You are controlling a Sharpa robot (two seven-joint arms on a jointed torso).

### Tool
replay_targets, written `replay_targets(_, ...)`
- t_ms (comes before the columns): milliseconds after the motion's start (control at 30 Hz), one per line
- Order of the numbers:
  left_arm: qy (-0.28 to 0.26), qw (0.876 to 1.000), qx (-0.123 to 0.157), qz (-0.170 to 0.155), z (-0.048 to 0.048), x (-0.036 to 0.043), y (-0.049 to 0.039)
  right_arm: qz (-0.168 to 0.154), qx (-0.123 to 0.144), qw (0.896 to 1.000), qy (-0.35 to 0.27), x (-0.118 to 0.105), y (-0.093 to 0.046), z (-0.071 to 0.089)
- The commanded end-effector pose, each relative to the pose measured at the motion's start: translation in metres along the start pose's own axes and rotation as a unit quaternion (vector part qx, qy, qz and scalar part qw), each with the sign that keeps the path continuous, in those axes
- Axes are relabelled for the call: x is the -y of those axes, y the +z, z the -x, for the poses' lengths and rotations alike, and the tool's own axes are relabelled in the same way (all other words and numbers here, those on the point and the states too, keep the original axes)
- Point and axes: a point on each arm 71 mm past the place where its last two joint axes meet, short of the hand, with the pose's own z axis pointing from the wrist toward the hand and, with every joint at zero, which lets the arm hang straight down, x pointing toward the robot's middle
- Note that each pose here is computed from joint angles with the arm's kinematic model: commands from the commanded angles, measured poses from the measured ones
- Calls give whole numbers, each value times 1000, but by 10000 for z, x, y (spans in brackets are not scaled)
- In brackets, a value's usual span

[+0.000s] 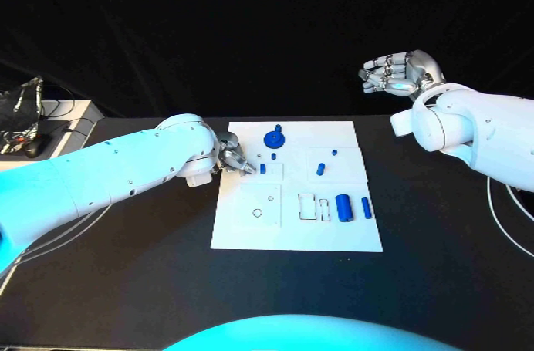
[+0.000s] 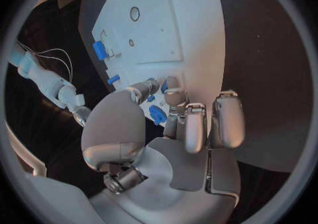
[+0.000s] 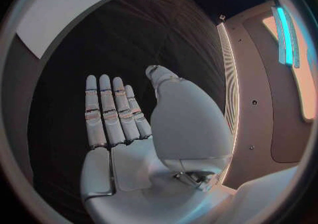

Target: Assemble the parts on the task board

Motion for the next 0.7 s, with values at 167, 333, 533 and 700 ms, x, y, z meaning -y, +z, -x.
replay_targets(167,-17,1000,18,-10,49,5,-63,6,-7,1000,-1,0,-5,-12)
replay_targets(333,-44,998,36,-20,119,-1,-121,6,-7,1000,-2,11,-10,-13)
replay_targets(533,-99,994,37,-35,200,-57,-203,5,-9,1000,-3,22,-16,-17)
replay_targets(700,-166,984,20,-61,275,-173,-285,10,-20,1000,-14,28,-28,-45)
